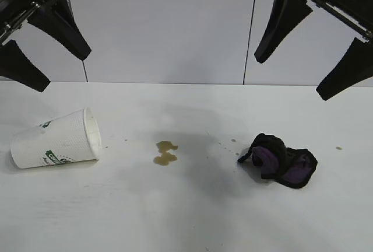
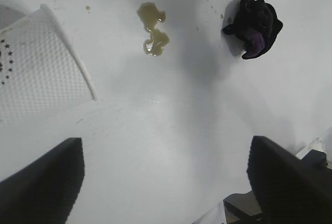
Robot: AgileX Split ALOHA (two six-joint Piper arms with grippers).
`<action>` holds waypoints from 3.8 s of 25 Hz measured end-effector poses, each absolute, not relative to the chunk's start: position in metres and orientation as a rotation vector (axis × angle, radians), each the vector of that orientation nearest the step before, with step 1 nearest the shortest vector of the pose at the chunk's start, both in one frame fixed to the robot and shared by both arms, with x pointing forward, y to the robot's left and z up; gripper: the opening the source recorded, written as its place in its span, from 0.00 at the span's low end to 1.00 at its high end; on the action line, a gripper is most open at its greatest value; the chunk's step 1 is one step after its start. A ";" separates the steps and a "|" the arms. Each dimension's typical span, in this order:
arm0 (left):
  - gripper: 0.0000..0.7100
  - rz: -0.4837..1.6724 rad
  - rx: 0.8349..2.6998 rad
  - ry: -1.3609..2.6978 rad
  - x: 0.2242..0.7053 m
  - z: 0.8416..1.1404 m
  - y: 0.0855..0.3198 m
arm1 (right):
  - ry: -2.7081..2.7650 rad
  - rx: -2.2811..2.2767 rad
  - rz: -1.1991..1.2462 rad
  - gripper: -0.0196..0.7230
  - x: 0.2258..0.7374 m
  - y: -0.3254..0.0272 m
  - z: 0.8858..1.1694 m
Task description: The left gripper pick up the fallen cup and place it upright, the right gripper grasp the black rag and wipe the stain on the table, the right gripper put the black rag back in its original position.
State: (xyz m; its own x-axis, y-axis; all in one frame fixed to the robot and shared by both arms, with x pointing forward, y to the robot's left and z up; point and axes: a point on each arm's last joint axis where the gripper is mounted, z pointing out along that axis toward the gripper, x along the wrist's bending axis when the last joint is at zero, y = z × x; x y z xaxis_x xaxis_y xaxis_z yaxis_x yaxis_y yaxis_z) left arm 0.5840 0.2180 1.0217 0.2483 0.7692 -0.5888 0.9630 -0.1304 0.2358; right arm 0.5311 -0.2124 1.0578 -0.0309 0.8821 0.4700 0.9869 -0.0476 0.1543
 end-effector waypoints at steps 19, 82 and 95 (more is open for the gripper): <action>0.87 -0.220 1.859 1.606 0.601 1.022 0.223 | -1.996 -2.013 -0.672 0.85 0.531 -0.212 1.058; 0.87 0.312 3.120 0.212 0.602 0.969 0.134 | -2.043 -1.991 -0.705 0.85 0.533 -0.213 1.058; 0.87 0.290 3.180 0.170 0.614 0.919 0.132 | -2.052 -1.984 -0.707 0.85 0.533 -0.213 1.058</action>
State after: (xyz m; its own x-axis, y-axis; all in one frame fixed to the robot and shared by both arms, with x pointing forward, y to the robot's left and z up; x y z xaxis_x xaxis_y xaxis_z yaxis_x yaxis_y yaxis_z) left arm 0.6136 0.1322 0.9189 0.9779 0.1008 0.1832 0.1110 -0.9927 -0.0462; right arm 0.5332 -0.2125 1.0581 -0.0787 0.8842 0.4604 0.9801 -0.0157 0.1977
